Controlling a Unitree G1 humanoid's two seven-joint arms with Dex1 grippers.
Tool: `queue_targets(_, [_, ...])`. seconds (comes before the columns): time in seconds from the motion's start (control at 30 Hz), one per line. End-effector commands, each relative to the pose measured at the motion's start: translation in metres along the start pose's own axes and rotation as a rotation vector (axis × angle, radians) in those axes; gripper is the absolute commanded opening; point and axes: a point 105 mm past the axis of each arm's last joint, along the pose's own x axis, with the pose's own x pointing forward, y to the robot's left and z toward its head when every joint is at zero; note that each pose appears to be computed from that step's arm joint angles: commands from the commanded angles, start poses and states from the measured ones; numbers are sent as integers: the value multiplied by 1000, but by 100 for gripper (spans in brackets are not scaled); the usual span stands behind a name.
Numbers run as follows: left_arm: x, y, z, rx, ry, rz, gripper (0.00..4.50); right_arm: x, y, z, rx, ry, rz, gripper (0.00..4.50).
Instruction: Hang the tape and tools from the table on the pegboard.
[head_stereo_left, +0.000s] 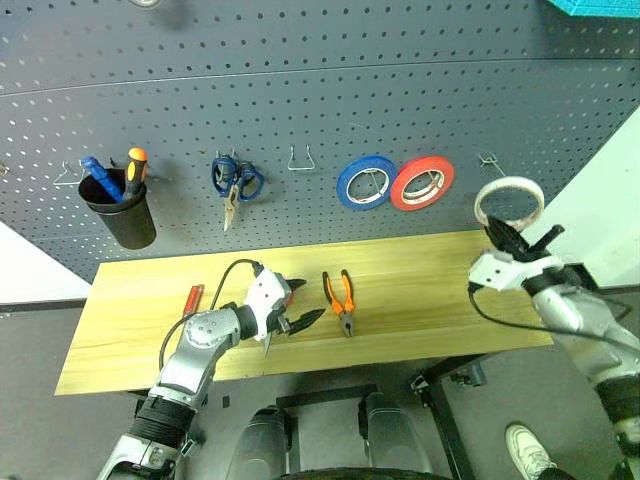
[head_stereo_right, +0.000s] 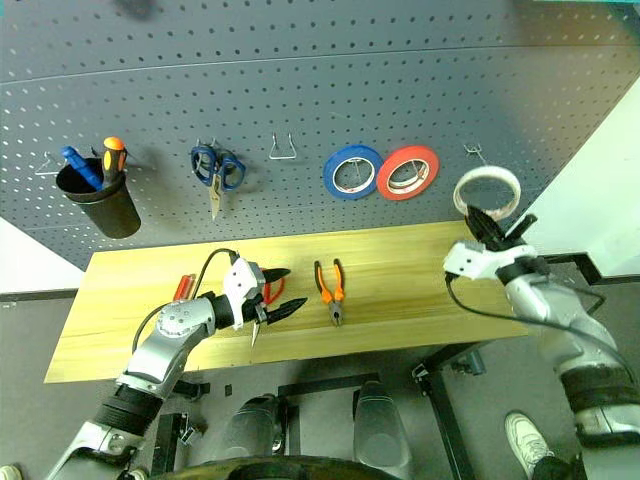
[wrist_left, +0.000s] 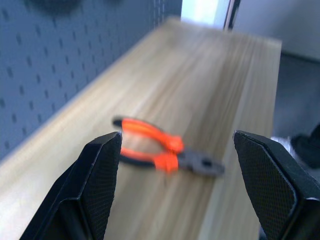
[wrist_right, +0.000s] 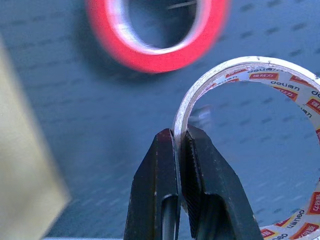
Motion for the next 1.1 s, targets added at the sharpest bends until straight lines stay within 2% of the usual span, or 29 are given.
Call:
queue_targets(0.03, [-2,-1,33,64,-109,-43,372,16,-17,-11,69,16,-10,1])
queue_targets(0.23, [-4,0,36,97,-95,-35,372,35,-11,-22,244,42,54,1])
queue_targets(0.33, [-7,-1,31,93,-76,-26,372,37,-10,-19,289,17,79,82])
queue_targets(0.43, [-10,-2,28,86,-69,-17,372,36,-9,-16,293,-7,94,185])
queue_targets(0.53, [-15,0,22,79,-47,5,372,27,10,1,274,-88,189,284])
queue_targets(0.63, [-23,8,12,80,7,34,372,11,44,25,320,-164,317,284])
queue_targets(0.67, [-26,11,8,82,32,44,372,6,55,33,395,-169,352,284])
queue_targets(0.87, [-60,41,-17,52,190,119,372,-7,101,72,814,-77,514,284])
queue_targets(0.97, [-82,55,-33,53,301,138,372,-10,117,100,977,-36,627,342])
queue_targets(1.07, [-98,66,-39,38,343,154,372,-12,129,123,1040,18,727,435])
queue_targets(1.1, [-102,70,-41,36,357,155,372,-11,135,128,1069,68,750,443])
